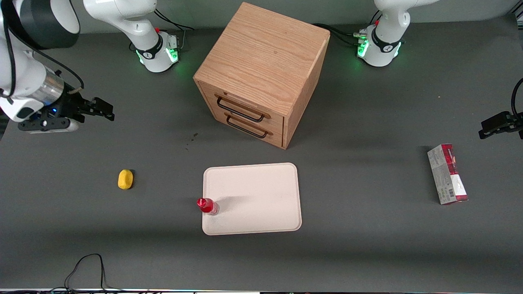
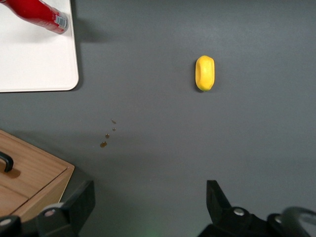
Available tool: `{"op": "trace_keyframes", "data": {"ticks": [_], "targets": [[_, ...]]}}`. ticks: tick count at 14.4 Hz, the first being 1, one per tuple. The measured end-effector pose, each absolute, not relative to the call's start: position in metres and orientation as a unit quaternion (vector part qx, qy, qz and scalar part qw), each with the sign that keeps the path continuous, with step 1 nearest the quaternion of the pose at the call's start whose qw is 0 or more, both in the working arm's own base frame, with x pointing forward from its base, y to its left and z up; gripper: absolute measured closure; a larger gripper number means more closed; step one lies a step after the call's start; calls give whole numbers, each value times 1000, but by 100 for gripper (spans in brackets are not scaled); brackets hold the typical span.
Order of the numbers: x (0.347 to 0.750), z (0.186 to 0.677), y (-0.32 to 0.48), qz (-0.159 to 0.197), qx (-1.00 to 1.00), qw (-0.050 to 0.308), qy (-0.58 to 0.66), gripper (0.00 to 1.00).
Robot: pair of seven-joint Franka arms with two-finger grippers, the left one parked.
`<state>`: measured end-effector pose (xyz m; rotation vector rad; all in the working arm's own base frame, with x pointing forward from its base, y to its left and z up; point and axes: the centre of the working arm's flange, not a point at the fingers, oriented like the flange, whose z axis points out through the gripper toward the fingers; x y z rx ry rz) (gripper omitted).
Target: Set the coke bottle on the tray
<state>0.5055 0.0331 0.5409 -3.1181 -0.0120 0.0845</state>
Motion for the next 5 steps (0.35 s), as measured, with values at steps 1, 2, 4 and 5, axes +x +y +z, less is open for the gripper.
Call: {"op": "trace_keyframes", "data": {"ticks": [1,2,4,5], "targets": [[505,546,35,25,-1000,11,-6,0],[505,550,37,29,-999,11,-8,0],[511,558,36,39,-999,9,-7,0],[515,561,36,42,-999,7,-6,0]]}}
